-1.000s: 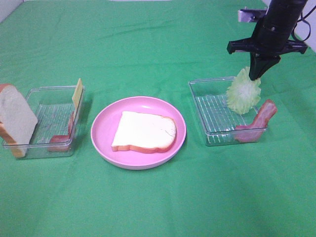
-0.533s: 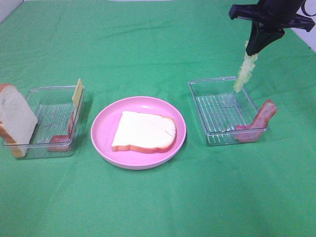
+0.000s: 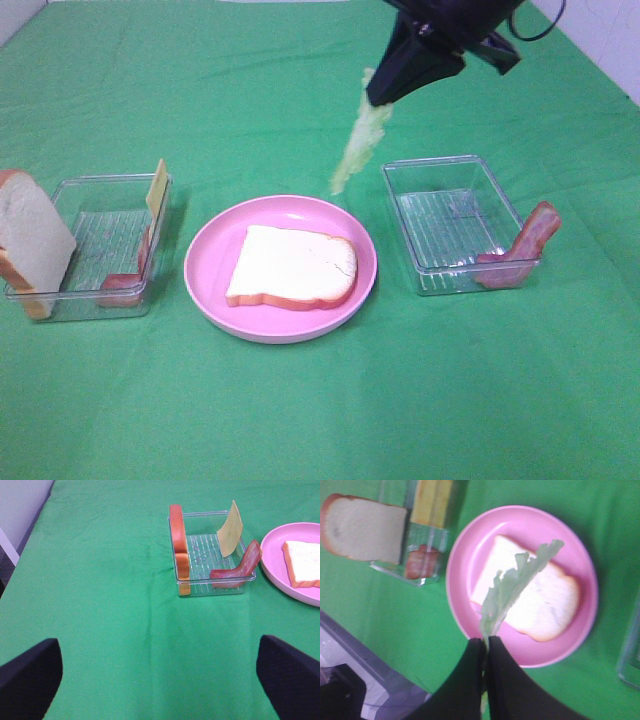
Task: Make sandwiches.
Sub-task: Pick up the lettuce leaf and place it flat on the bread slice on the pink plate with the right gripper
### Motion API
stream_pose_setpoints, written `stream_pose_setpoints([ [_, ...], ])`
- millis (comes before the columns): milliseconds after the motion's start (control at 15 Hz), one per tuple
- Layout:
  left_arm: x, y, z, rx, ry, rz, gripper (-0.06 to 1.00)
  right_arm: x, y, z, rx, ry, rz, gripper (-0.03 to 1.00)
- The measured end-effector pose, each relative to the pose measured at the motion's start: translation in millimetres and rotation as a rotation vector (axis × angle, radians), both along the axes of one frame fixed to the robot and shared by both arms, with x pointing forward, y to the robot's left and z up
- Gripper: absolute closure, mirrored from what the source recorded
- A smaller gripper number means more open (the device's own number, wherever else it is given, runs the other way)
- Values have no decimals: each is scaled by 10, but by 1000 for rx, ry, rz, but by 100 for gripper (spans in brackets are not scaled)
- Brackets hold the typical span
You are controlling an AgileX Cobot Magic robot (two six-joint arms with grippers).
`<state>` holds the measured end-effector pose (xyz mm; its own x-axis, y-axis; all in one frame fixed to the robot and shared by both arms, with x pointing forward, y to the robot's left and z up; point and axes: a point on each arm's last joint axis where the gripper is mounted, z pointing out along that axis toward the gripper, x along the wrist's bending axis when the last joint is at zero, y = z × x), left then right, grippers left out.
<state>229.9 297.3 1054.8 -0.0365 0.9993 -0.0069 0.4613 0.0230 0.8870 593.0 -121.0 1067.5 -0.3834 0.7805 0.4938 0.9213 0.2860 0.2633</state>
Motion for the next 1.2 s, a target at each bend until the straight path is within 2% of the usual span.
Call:
stream_pose_setpoints([
  [133,0,0,0,0,0,0,-5,-99,337,-36,70,-17,67,95],
  [267,0,0,0,0,0,0,-5,-160,566,-124,87,-17,104,95],
  [533,0,0,0,0,0,0,-5,-274,1065,-626,74,65,180,95],
  [600,0,0,0,0,0,0,-5,-252,1149,-849,71,99,184,95],
  [733,0,0,0,0,0,0,-5,-200,1165,-1002,51,98,167,95],
  [1200,0,0,0,0,0,0,-5,-103,1093,-1143,-72,-13,191,95],
])
